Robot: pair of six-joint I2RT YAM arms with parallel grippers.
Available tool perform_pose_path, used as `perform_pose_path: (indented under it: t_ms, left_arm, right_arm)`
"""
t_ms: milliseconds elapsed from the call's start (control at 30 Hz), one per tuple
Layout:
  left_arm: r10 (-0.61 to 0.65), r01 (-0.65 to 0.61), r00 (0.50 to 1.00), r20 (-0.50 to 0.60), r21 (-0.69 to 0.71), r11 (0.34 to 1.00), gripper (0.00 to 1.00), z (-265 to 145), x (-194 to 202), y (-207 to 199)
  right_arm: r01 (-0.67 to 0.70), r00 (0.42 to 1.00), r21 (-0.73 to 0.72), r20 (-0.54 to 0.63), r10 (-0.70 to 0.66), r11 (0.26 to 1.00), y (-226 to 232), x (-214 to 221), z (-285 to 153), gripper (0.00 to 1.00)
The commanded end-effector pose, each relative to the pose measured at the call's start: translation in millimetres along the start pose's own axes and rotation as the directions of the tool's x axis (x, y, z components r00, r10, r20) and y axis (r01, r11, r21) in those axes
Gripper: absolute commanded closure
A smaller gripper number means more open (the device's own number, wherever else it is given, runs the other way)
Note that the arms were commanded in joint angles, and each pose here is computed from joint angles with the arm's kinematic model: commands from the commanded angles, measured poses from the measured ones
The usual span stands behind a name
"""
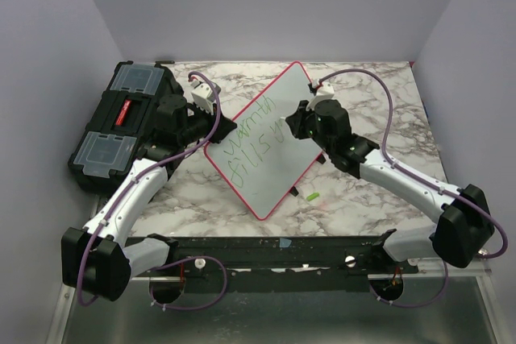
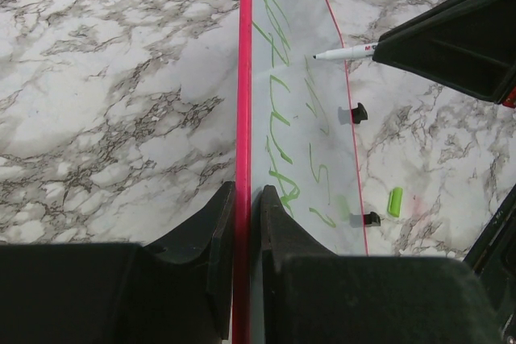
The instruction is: Write a sentence on the whiteboard
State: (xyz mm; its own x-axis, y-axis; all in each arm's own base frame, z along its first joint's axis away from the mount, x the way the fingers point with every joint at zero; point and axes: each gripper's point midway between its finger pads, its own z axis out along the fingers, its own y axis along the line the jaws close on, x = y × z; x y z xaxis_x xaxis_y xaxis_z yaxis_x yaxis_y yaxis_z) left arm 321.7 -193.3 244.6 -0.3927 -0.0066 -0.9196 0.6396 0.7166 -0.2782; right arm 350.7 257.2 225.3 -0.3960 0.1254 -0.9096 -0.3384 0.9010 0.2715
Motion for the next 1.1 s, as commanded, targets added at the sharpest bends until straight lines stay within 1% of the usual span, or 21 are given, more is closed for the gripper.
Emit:
perform_pose_path:
  t_ms: [0,267,567,1067]
  left_arm:
    - [0.092,-0.092,0.995,0.026,0.007,0.996,1.00,-2,-7,-2]
    - [0.092,-0.092,0.995,0.026,0.006,0.996,1.00,-2,-7,-2]
    - [0.092,-0.092,0.995,0.025,0.005,0.996,1.00,-2,-6,-2]
    - [0.093,-0.093,0.995,0.026,0.005,0.996,1.00,-2,-7,-2]
  right_arm:
    - [-0.019,0.999,0.034,0.038,0.018,0.999,-4,-18,5,0.99]
    - [-0.015,0.999,0.042,0.036,0.014,0.999,-7,-19,13,0.99]
    - [-0.011,1.000,0.047,0.013,0.011,0.999,-12,-8,20,0.99]
    - [-0.032,0.999,0.030,-0.043,0.033,0.999,-18,22,5,0.99]
